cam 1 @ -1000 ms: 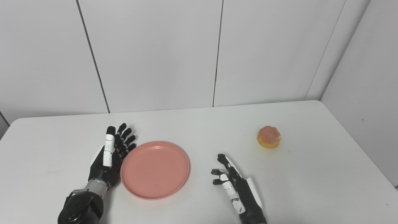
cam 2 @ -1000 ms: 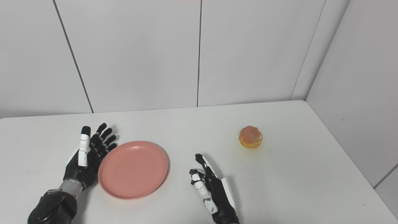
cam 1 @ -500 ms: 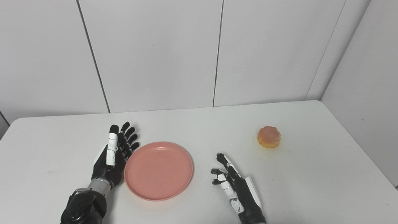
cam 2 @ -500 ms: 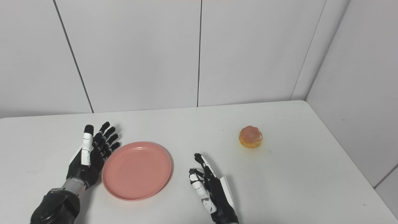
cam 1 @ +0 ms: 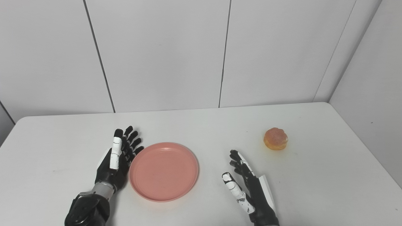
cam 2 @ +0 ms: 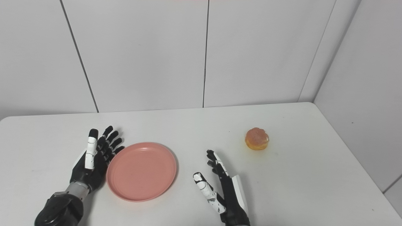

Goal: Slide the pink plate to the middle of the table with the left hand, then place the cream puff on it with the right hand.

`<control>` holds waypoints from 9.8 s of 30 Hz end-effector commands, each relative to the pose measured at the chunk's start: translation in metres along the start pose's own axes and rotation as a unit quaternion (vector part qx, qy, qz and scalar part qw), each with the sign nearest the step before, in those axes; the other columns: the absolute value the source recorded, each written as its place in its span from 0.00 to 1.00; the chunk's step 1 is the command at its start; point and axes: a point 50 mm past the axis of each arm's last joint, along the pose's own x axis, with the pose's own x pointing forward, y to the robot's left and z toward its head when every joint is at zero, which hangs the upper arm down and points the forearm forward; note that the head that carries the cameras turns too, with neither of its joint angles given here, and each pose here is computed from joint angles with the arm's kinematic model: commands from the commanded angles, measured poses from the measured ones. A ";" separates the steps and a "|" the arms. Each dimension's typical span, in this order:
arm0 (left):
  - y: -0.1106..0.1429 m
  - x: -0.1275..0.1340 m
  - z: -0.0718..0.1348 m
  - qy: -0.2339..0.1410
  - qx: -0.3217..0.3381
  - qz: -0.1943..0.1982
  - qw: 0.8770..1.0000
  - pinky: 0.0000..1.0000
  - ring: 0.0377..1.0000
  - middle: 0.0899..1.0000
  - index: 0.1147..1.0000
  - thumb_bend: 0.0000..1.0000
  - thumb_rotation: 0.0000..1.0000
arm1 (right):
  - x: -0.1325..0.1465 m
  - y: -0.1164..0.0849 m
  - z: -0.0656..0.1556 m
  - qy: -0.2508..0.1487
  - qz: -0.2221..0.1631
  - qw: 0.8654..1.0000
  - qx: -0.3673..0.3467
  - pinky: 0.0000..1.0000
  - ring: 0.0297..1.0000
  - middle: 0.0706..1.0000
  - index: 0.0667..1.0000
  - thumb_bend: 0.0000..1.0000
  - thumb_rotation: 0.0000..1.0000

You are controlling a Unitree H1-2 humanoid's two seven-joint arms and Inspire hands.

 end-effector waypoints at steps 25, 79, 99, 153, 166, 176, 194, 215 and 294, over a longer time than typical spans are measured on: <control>-0.006 0.002 -0.002 -0.009 0.005 -0.027 1.000 0.99 0.98 0.99 1.00 0.98 0.98 | 0.095 -0.111 0.102 -0.138 -0.020 0.911 -0.387 0.69 0.83 0.87 0.89 0.90 0.65; -0.009 -0.001 0.000 -0.019 0.005 -0.040 0.999 0.95 0.96 0.98 0.98 0.92 0.97 | 0.202 -0.180 0.020 0.112 0.175 0.786 -0.582 0.67 0.87 0.87 0.83 1.00 0.29; -0.005 -0.001 -0.002 -0.015 0.005 -0.042 0.999 0.95 0.95 0.97 0.98 0.92 0.96 | 0.204 -0.186 -0.006 0.104 0.152 0.800 -0.571 0.51 0.63 0.71 0.68 0.91 0.03; -0.044 -0.005 -0.042 -0.008 -0.011 -0.027 1.000 0.85 0.87 0.90 0.90 0.88 0.91 | 0.185 -0.125 0.110 -0.153 0.141 0.831 -0.515 0.40 0.42 0.48 0.45 0.52 0.00; -0.061 -0.010 -0.053 -0.002 0.002 -0.024 1.000 0.82 0.86 0.89 0.89 0.94 0.90 | 0.189 -0.087 0.116 -0.208 0.187 0.843 -0.458 0.34 0.40 0.44 0.48 0.52 0.00; -0.065 -0.007 -0.053 0.001 0.003 -0.026 1.000 0.82 0.85 0.89 0.89 0.96 0.90 | 0.186 -0.053 0.113 -0.196 0.229 0.846 -0.440 0.42 0.42 0.45 0.46 0.52 0.00; -0.072 -0.004 -0.052 -0.005 0.002 -0.028 1.000 0.81 0.84 0.90 0.87 0.95 0.90 | 0.189 -0.007 0.079 -0.182 0.307 0.843 -0.403 0.37 0.40 0.46 0.47 0.52 0.00; -0.073 0.001 -0.055 -0.001 0.005 -0.026 1.000 0.81 0.83 0.89 0.87 0.93 0.91 | 0.198 0.037 0.045 -0.140 0.395 0.813 -0.404 0.38 0.42 0.50 0.44 0.52 0.00; -0.064 0.002 -0.040 -0.106 0.110 0.126 0.980 1.00 1.00 1.00 1.00 0.89 0.98 | 0.133 -0.011 -0.043 -0.009 -0.055 0.977 0.206 0.97 0.95 0.95 0.94 0.82 1.00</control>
